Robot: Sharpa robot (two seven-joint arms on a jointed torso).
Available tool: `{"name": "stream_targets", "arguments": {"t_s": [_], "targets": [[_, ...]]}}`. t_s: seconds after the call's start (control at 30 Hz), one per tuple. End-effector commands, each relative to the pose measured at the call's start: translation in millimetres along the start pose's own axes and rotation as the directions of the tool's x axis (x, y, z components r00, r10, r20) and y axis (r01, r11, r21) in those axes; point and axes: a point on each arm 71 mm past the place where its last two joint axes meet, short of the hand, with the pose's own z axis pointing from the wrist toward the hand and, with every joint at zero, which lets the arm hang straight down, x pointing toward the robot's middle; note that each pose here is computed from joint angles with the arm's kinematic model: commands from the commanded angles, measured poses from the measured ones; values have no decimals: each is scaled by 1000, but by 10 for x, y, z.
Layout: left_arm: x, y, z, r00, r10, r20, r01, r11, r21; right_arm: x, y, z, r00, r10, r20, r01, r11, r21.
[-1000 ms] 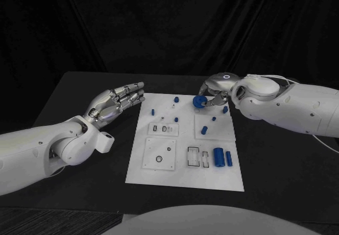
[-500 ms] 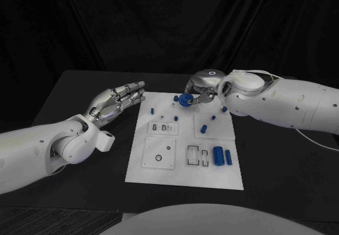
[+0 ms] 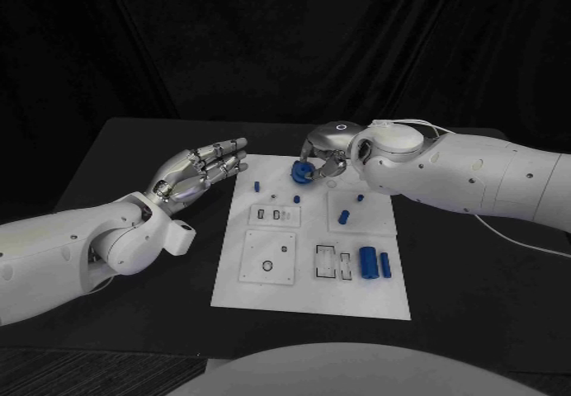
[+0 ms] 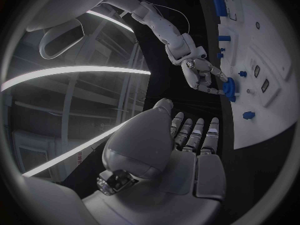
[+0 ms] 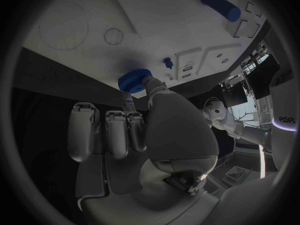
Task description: Assemble the parts on the task board
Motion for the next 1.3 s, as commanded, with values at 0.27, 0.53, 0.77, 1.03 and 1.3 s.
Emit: {"name": "stream_targets", "arguments": {"t_s": [0.27,0.53,0.77,1.03,1.3], "targets": [[23,5,19,1000,-12,-16,12,1000,6,59,101,97,1000,3,-29,-3,1000,-19],[27,8,23,1000,-13,-18,13,1000,5,65,104,152,1000,-1,-28,0,1000,-12],[30,13,29,1000,-14,-20,14,1000,3,69,118,174,1000,-1,-28,1,1000,-13],[30,20,29,1000,-15,-21,15,1000,-2,71,129,166,1000,1,-18,-1,1000,-19],[26,28,27,1000,-15,-21,15,1000,-7,75,116,140,1000,4,-10,-4,1000,-23]]}}
